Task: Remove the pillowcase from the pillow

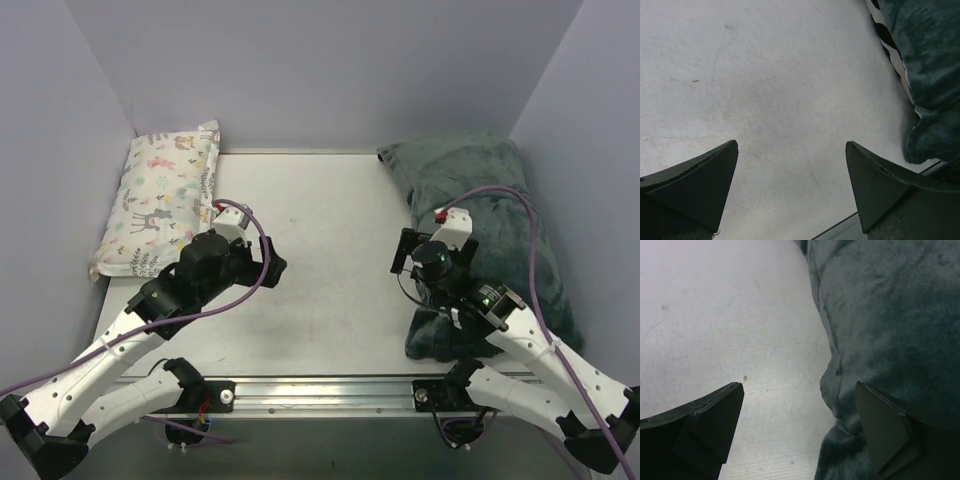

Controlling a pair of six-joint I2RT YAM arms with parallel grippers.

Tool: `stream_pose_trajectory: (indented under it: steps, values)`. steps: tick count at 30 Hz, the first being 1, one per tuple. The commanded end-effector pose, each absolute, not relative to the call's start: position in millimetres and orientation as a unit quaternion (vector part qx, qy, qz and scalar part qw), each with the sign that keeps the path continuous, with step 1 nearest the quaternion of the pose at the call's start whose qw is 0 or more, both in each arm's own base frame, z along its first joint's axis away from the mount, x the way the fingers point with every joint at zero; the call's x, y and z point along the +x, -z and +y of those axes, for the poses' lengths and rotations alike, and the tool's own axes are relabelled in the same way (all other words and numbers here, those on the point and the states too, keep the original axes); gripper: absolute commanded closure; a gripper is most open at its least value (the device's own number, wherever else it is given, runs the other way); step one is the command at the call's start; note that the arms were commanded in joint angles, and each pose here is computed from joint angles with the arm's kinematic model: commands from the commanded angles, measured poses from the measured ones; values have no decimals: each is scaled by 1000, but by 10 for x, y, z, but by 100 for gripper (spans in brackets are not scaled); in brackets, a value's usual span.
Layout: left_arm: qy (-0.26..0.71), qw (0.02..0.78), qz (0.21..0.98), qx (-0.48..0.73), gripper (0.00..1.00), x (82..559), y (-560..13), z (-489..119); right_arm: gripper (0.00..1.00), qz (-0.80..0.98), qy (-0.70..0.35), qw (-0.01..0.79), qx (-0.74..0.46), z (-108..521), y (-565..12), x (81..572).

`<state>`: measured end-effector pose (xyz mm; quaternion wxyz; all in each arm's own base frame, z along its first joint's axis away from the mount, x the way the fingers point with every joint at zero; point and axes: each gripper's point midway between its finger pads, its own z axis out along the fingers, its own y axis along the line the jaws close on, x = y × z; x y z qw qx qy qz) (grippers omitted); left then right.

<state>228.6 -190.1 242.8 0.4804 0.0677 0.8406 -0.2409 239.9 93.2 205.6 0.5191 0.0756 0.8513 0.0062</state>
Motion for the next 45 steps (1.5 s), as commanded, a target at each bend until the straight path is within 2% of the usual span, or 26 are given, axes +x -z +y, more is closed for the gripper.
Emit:
stream_pose_trajectory:
  steps: [1, 5, 6, 7, 9, 10, 13, 14, 15, 17, 19, 26, 28, 29, 30, 31, 32, 34, 35, 38, 39, 40, 41, 45]
  values:
    - [269, 507, 815, 81, 3, 2302, -2778, -1973, 0, 852, 41, 518, 66, 912, -2250, 2546]
    - [270, 509, 812, 88, 3, 2321, -2868, -1995, 0, 855, 88, 507, 64, 839, -2508, 2921]
    - [270, 511, 811, 91, 2, 2325, -2893, -2003, 0, 864, 121, 481, 84, 644, -2437, 3088]
    - [269, 511, 811, 91, 3, 2343, -2905, -2012, 0, 860, 104, 489, 101, 627, -2668, 3236]
    - [272, 517, 807, 89, 3, 2366, -3003, -2023, 0, 872, 125, 457, 122, 453, -2602, 3463]
    - [271, 517, 807, 88, 3, 2393, -3009, -2033, 0, 861, 126, 468, 153, 277, -2801, 3621]
    - [273, 518, 806, 90, 2, 2438, -3074, -2071, 0, 868, 167, 430, 184, -1, -2651, 3934]
    - [273, 520, 805, 89, 2, 2451, -3105, -2077, 0, 863, 170, 436, 191, -36, -2760, 4052]
    - [273, 518, 806, 88, 3, 2464, -3104, -2080, 0, 875, 194, 402, 186, -75, -2538, 4145]
    - [271, 514, 809, 88, 3, 2495, -3080, -2104, 0, 872, 222, 389, 197, -209, -2485, 4280]
    - [272, 508, 812, 89, 3, 2517, -3046, -2132, 0, 883, 244, 348, 199, -292, -2166, 4370]
    - [262, 488, 828, 87, 3, 2547, -2821, -2146, 0, 933, 184, 247, 185, -143, -1210, 4623]
    - [255, 485, 833, 79, 3, 2555, -2752, -2117, 15, 946, 158, 224, 174, -2, -1008, 4611]
    - [257, 486, 832, 74, 3, 2560, -2748, -2111, 42, 949, 147, 221, 169, 67, -950, 4623]
    - [257, 488, 831, 69, 3, 2571, -2745, -2109, 59, 955, 133, 214, 160, 177, -868, 4586]
    - [251, 487, 834, 62, 3, 2589, -2685, -2090, 71, 958, 123, 215, 147, 251, -851, 4573]
    - [251, 486, 835, 54, 3, 2602, -2665, -2080, 87, 955, 108, 237, 140, 353, -931, 4624]
    - [246, 488, 837, 40, 3, 2644, -2597, -2057, 94, 961, 101, 241, 96, 611, -887, 4505]
    - [248, 486, 837, 29, 3, 2658, -2576, -2053, 99, 955, 85, 272, 82, 737, -1018, 4536]
    - [246, 489, 837, 1, 3, 2717, -2510, -2006, 100, 954, 34, 298, 25, 1200, -969, 4348]
    - [247, 495, 833, -10, 3, 2761, -2522, -1985, 100, 946, 8, 323, 16, 1321, -1143, 4297]
    - [248, 496, 832, -16, 3, 2774, -2510, -1971, 100, 953, -24, 301, -10, 1509, -949, 4048]
    - [250, 496, 831, -26, 3, 2796, -2484, -1968, 100, 936, -65, 344, -25, 1692, -1172, 4064]
    - [247, 497, 830, -53, 3, 2917, -2405, -1908, 100, 917, -128, 363, -105, 2135, -1183, 3619]
